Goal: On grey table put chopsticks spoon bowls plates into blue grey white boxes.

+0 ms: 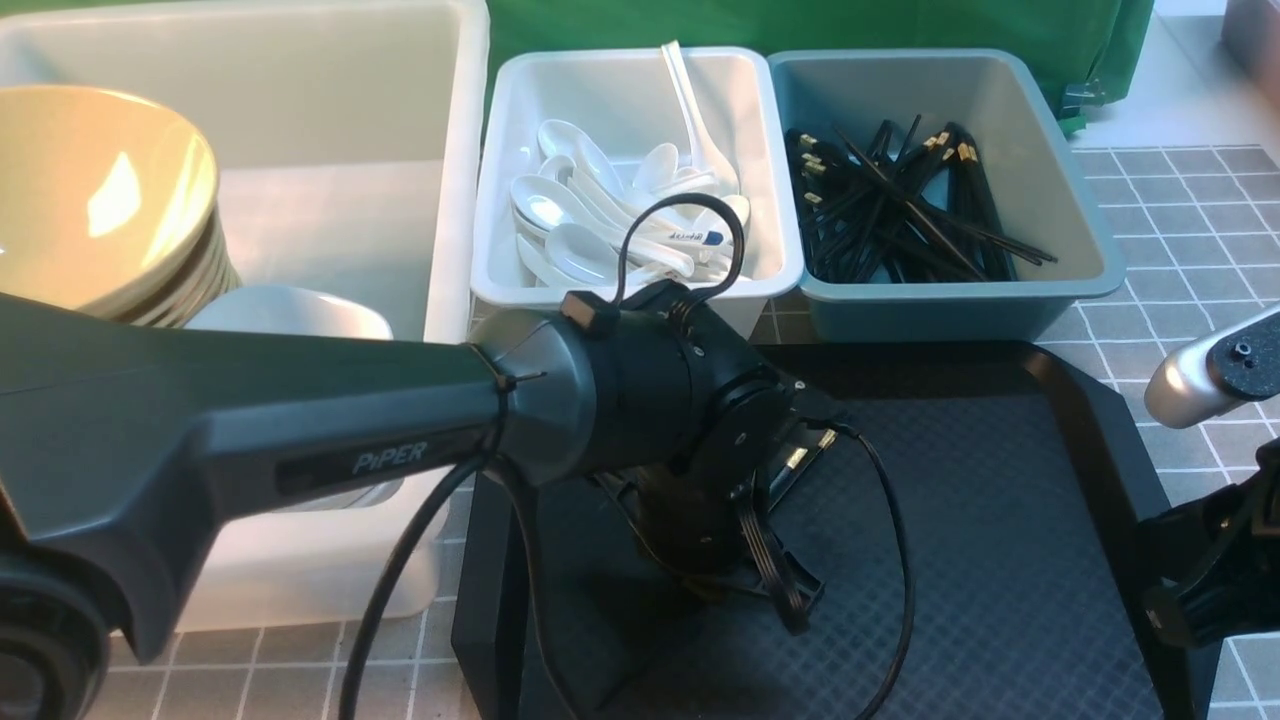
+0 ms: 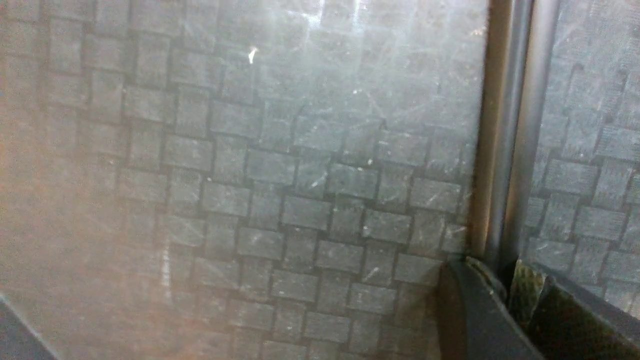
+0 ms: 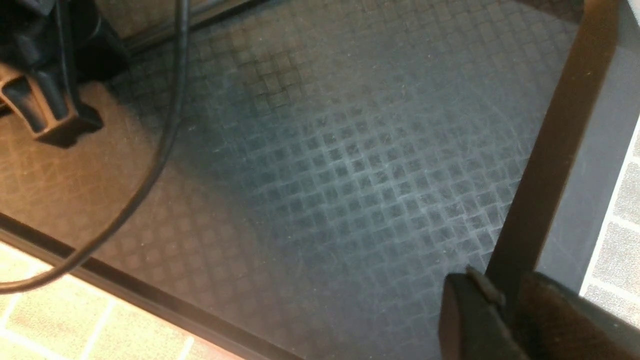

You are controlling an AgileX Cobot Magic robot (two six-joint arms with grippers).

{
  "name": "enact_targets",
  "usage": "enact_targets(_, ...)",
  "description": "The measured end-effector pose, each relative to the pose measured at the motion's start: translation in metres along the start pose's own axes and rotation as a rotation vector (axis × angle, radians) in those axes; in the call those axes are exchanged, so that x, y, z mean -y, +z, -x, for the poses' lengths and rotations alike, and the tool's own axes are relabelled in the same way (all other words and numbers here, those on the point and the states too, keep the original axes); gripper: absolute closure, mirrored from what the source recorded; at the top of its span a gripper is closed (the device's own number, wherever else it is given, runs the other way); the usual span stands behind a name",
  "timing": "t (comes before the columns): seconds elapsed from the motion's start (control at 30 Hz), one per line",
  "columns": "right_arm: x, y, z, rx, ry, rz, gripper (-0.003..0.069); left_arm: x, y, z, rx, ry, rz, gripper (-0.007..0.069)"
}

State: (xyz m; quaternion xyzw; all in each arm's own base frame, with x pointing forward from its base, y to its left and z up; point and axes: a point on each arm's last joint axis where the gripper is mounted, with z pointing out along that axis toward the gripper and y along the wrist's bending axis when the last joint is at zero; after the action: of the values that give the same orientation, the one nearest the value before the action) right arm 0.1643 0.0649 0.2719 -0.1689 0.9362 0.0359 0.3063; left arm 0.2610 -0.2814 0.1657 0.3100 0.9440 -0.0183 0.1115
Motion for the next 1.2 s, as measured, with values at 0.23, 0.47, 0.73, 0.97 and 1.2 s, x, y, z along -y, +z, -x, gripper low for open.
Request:
enact_targets(0.23,0.000,0.000,0.000,0.001,0.000,0.000,0.0488,-0.002,-0.021,0.000,0.050,0.009,-0.008,0.0631)
enact_targets(0.47,0.000,0.000,0.000,0.004,0.000,0.000,0.0488,-0.001,-0.028,0.004,0.106,0.007,-0.023,0.0632)
enact_targets(0.73,0.000,0.000,0.000,0.004,0.000,0.000,0.0487,0.000,-0.034,0.008,0.161,0.008,-0.037,0.0632)
enact_targets(0.97,0.001,-0.009,0.000,0.051,0.000,0.002,0.0482,0.005,-0.100,0.044,0.460,0.024,-0.097,0.0632)
enact_targets(1.2,0.003,-0.030,-0.004,0.195,-0.013,-0.007,0.0474,0.011,-0.145,0.096,0.886,0.151,-0.092,0.0632)
